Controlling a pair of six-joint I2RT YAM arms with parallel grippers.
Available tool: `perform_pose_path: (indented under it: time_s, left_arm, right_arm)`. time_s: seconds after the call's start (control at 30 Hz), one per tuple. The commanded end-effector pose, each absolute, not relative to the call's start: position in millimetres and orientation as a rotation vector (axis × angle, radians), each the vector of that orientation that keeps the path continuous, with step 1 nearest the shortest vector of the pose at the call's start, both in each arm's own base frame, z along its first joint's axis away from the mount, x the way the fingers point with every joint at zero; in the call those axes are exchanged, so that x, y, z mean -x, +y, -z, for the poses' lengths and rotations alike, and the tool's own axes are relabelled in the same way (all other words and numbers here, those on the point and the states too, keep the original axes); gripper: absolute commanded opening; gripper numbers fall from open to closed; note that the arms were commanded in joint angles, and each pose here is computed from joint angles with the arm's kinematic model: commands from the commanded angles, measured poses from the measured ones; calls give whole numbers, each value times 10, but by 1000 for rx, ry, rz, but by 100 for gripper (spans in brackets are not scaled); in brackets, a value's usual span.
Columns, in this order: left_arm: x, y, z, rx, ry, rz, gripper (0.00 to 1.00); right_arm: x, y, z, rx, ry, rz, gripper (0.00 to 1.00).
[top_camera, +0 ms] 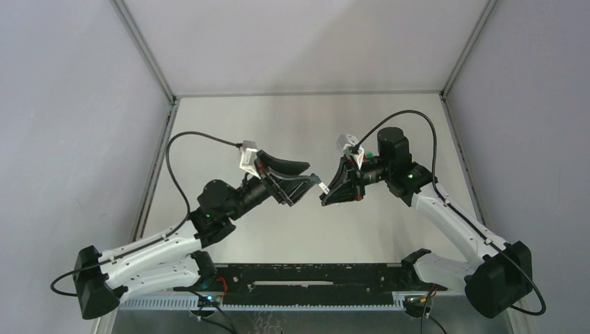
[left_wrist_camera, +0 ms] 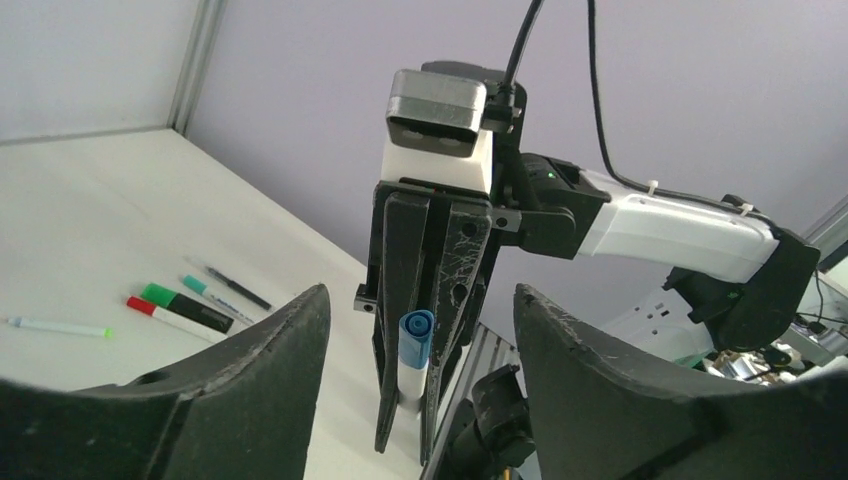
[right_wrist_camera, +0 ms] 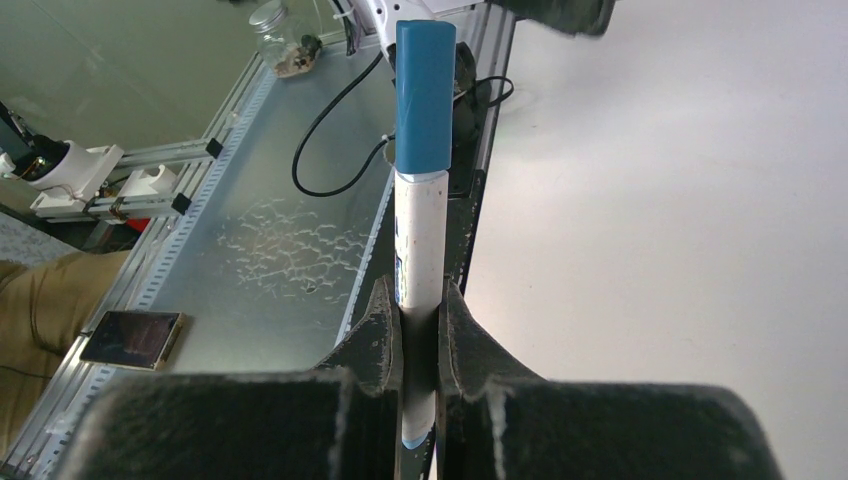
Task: Insert the pens into the pen caps
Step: Press the pen cap onto the pen.
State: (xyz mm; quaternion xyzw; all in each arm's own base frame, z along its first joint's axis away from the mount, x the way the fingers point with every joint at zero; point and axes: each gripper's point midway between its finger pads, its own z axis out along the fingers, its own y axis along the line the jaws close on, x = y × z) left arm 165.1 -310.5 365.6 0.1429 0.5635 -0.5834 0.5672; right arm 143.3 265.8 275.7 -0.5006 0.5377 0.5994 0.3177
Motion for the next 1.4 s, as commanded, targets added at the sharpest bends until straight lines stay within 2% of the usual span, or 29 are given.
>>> perform_pose_path:
  time_s: [0.0, 0.2, 0.4, 0.6, 0.8, 0.93, 1.0, 1.37]
  left_arm:
    - [-1625, -3191, -3830, -364, 1317, 1412, 68]
    - [-1652, -3250, -3794, -374, 1336, 1410, 51]
    - [-1653, -3252, -3784, -374, 1339, 1409, 46]
    - [-1647, -3251, -3800, -376, 1334, 1411, 35]
    - [-1629, -3294, -3778, -391, 1343, 1430, 14]
    - [-1622, -3309, -3732, -392, 1358, 1439, 3]
    - [-1642, -3316, -3667, -381, 1383, 1434, 0]
    - [-1700, -3404, -3101, -271, 1641, 1293, 0]
  right_arm:
    - [-1413, 2669, -2766, 1340, 1382, -1576, 0]
    - [-1407, 2668, -2765, 1341, 1381, -1579, 0]
    - [-1408, 2672, -2765, 1340, 1384, -1579, 0]
    - [-1416, 2673, -2765, 1338, 1386, -1574, 0]
    - [-1422, 2677, -2762, 1336, 1388, -1569, 0]
    - [-1463, 2677, -2761, 1319, 1402, -1544, 0]
    - [-1500, 2677, -2761, 1304, 1413, -1519, 0]
    - [-1901, 2614, -2719, 1197, 1526, -1200, 0]
